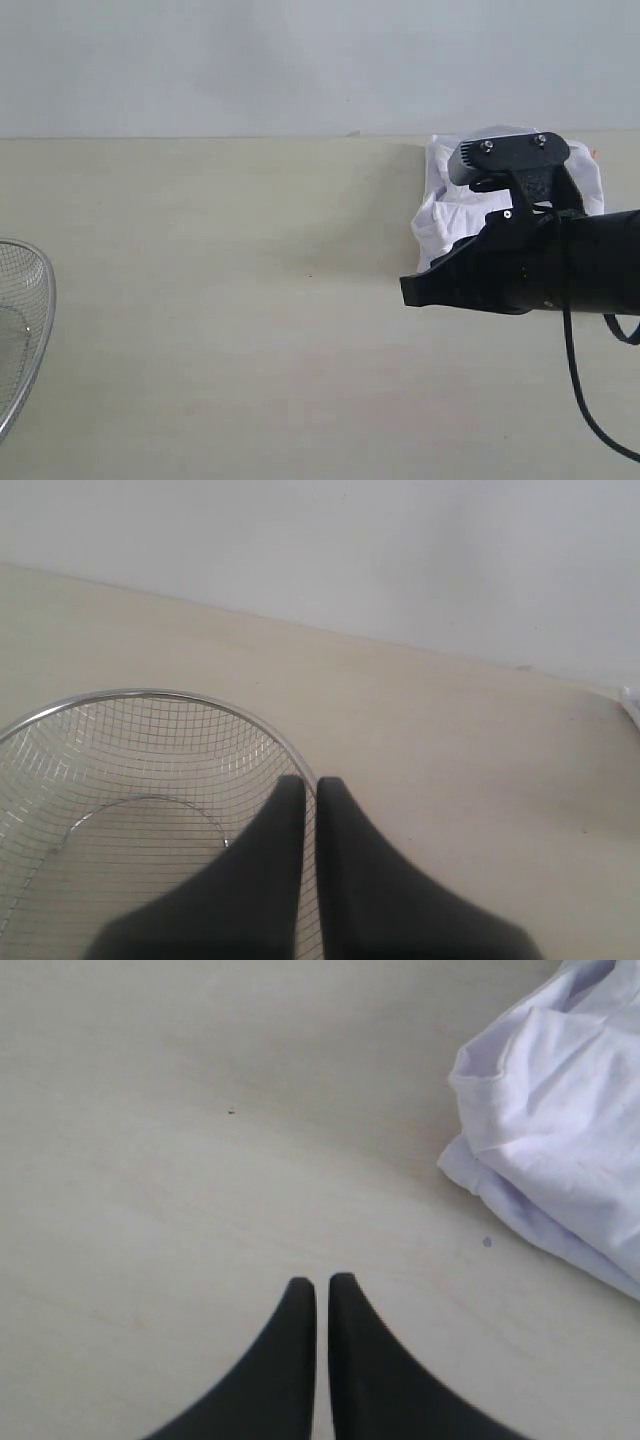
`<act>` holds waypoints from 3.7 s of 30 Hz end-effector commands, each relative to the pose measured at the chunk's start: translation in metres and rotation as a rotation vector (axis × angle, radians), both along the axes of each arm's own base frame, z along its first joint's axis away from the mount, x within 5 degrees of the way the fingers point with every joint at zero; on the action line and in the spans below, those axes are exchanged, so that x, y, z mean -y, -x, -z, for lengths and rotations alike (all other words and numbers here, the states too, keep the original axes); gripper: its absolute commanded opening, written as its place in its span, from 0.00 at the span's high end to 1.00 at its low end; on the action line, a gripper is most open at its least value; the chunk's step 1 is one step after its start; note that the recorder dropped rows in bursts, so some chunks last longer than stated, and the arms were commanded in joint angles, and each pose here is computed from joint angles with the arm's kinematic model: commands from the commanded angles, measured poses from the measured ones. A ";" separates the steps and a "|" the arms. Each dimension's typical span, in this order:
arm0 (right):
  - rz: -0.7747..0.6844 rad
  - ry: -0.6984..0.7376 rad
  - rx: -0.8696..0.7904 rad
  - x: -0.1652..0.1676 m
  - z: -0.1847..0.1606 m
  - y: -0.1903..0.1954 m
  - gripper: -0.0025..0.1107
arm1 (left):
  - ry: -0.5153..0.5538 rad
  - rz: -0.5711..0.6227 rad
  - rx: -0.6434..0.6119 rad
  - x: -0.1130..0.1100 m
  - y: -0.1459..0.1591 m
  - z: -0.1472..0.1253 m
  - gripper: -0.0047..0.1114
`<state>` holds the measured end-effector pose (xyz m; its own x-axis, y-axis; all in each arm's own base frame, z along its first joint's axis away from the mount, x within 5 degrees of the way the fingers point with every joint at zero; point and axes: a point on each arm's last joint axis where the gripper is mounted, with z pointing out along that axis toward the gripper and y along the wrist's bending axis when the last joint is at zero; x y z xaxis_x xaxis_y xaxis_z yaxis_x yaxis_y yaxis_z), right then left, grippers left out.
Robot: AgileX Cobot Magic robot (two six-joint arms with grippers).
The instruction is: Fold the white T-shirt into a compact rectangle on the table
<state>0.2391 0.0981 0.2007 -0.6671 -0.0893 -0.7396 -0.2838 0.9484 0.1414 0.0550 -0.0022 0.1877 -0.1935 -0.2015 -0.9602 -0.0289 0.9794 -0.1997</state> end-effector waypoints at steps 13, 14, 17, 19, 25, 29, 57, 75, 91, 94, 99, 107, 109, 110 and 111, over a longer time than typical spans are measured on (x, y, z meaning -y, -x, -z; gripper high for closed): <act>-0.003 -0.024 0.075 0.003 -0.020 0.007 0.98 | 0.022 -0.004 0.004 0.000 0.000 0.000 0.92; -0.005 -0.030 0.098 0.004 -0.026 0.010 0.98 | 0.022 -0.004 0.004 0.000 0.000 0.000 0.92; -0.032 0.019 0.245 0.011 -0.053 0.020 0.98 | 0.022 -0.004 0.004 0.000 0.000 0.000 0.92; -0.015 -0.010 0.331 0.017 -0.073 0.031 0.98 | 0.022 -0.004 0.004 0.000 0.000 0.000 0.92; 0.070 -0.071 0.571 0.041 -0.120 0.068 0.98 | 0.022 -0.004 0.004 0.000 0.000 0.000 0.92; 0.202 -0.165 0.603 0.065 -0.113 0.097 0.98 | 0.022 -0.004 0.004 0.000 0.000 0.000 0.92; 0.310 -0.225 0.860 0.094 -0.037 0.188 0.98 | 0.022 -0.004 0.004 0.000 0.000 0.000 0.92; 0.350 -0.129 0.422 0.095 0.021 0.186 0.98 | 0.022 -0.004 0.004 0.000 0.000 0.000 0.92; 0.363 -0.154 0.414 0.095 0.021 0.186 0.98 | 0.022 -0.004 0.004 0.000 0.000 0.000 0.92; 0.363 -0.154 0.414 0.095 0.021 0.186 0.98 | 0.022 -0.004 0.004 0.000 0.000 0.000 0.92; 0.363 -0.154 0.414 0.095 0.021 0.186 0.98 | 0.022 -0.004 0.004 0.000 0.000 0.000 0.92; 0.363 -0.154 0.414 0.095 0.021 0.186 0.98 | 0.022 -0.004 0.004 0.000 0.000 0.000 0.92; 0.363 -0.154 0.414 0.095 0.021 0.186 0.98 | 0.022 -0.004 0.004 0.000 0.000 0.000 0.92; 0.363 -0.154 0.414 0.095 0.021 0.186 0.98 | 0.022 -0.004 0.004 0.000 0.000 0.000 0.92; 0.363 -0.154 0.414 0.095 0.021 0.186 0.98 | 0.022 -0.004 0.004 0.000 0.000 0.000 0.92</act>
